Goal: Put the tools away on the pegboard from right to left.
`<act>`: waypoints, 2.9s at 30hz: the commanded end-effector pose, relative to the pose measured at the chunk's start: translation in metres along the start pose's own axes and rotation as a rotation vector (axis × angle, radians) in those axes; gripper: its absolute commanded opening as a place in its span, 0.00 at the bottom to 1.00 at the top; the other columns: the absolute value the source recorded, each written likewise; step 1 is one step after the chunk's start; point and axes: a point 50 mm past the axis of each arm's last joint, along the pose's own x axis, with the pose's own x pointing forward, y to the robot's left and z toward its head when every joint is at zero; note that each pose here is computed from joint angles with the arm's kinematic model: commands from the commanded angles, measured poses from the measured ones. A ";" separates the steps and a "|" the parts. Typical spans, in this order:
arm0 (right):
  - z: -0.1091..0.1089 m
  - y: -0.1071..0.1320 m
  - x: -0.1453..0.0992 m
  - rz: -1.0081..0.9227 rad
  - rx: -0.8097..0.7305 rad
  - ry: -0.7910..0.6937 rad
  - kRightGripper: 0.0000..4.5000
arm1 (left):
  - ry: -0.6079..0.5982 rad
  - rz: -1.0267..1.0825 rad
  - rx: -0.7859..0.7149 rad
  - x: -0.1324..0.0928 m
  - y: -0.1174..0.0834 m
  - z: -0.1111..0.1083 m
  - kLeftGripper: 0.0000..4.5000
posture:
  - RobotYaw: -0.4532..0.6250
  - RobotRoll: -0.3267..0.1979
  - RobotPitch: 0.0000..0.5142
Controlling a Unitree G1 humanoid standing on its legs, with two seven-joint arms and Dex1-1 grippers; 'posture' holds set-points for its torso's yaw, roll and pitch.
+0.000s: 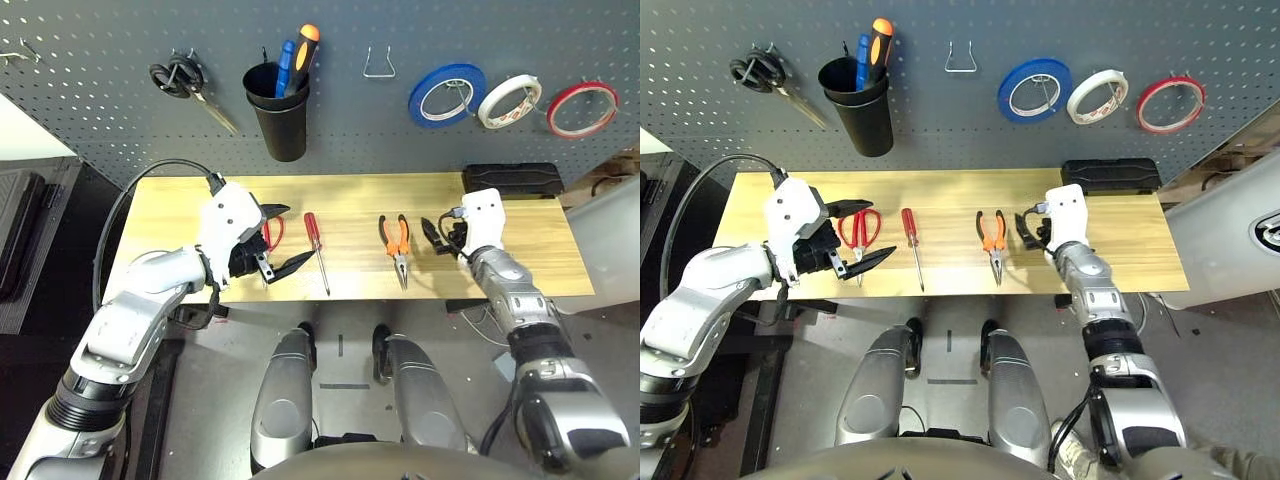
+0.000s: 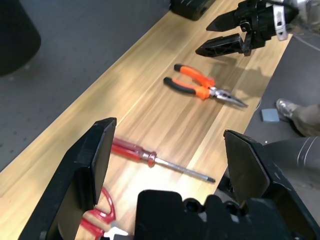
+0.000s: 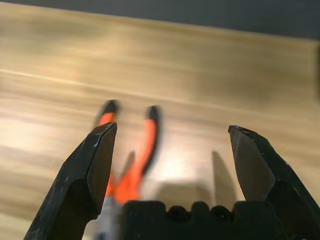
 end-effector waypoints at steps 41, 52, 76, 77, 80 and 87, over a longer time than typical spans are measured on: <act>-0.026 0.030 0.032 -0.176 0.115 0.543 0.99 | 0.218 0.006 -0.008 -0.001 0.004 -0.027 1.00 | 0.77 0.62 0.60; -0.028 0.028 0.033 -0.180 0.154 0.551 0.65 | 0.232 0.010 -0.005 -0.002 0.006 -0.028 1.00 | 0.77 0.62 0.58; 0.029 0.018 -0.018 0.072 -0.390 -0.243 0.65 | -0.305 0.078 -0.021 -0.008 0.013 0.038 1.00 | 0.76 0.62 0.55; 0.030 0.016 -0.020 0.068 -0.390 -0.259 0.65 | -0.323 0.080 -0.024 -0.009 0.013 0.041 1.00 | 0.75 0.62 0.55; 0.036 0.010 -0.025 0.044 -0.399 -0.329 0.65 | -0.394 0.097 -0.013 -0.013 0.015 0.052 1.00 | 0.75 0.62 0.55; 0.060 -0.001 -0.037 -0.018 -0.518 -0.520 0.65 | -0.487 0.115 -0.020 -0.016 0.016 0.064 1.00 | 0.74 0.62 0.55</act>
